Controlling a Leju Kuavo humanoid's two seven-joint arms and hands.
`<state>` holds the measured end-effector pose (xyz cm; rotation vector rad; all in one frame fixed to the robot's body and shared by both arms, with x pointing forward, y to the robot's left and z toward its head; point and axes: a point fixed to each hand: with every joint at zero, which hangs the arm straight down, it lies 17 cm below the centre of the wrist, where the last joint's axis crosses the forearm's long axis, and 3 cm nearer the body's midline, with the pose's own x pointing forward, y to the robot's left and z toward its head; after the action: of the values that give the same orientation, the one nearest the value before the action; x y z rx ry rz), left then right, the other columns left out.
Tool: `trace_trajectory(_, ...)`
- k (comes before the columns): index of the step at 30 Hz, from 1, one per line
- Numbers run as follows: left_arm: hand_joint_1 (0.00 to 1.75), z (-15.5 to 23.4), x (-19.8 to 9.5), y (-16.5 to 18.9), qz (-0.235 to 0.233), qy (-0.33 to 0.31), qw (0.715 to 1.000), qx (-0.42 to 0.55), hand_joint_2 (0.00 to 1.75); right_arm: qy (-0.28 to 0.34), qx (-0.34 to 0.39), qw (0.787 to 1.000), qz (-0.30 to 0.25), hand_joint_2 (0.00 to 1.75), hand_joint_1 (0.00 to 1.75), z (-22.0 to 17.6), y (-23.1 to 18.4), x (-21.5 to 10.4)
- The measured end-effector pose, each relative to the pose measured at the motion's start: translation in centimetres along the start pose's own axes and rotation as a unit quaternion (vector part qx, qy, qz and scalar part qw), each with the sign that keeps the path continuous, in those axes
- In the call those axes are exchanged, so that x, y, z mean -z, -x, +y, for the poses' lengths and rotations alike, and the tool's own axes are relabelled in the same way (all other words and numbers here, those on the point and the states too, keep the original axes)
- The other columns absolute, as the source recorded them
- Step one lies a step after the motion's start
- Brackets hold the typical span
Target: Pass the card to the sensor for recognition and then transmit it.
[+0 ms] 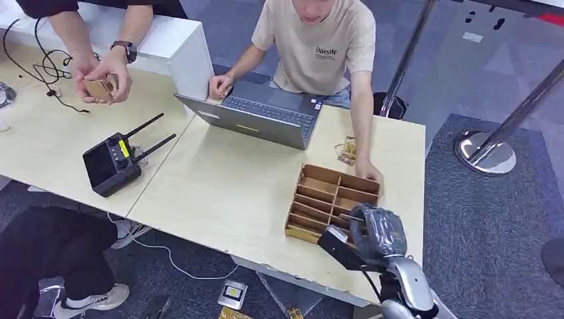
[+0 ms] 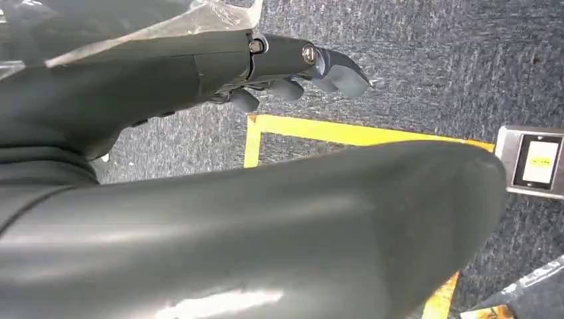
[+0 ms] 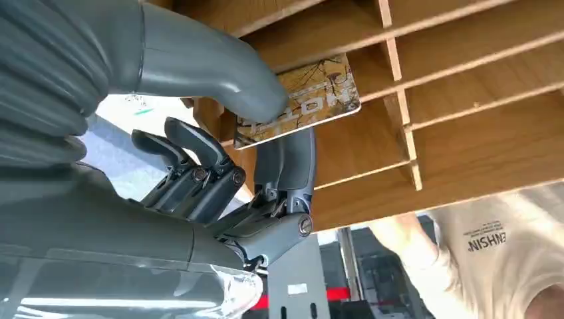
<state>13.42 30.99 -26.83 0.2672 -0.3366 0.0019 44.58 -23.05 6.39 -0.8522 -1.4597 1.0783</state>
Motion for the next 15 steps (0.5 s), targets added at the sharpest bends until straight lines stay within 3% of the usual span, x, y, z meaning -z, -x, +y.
trace_trajectory(8, 0.0, 0.1, 0.0, 0.0, -0.001, -0.001, 1.0, 0.0, 0.0, 0.062, 0.013, 0.998, -0.023, 1.75, 1.75, -5.4, -1.5, 1.4)
trace_trajectory(15, 0.0, -0.1, 0.0, -0.2, -0.009, 0.004, 1.0, 0.006, 0.0, 0.164, 0.01, 0.984, -0.07, 1.75, 1.75, -17.2, -5.0, 3.9)
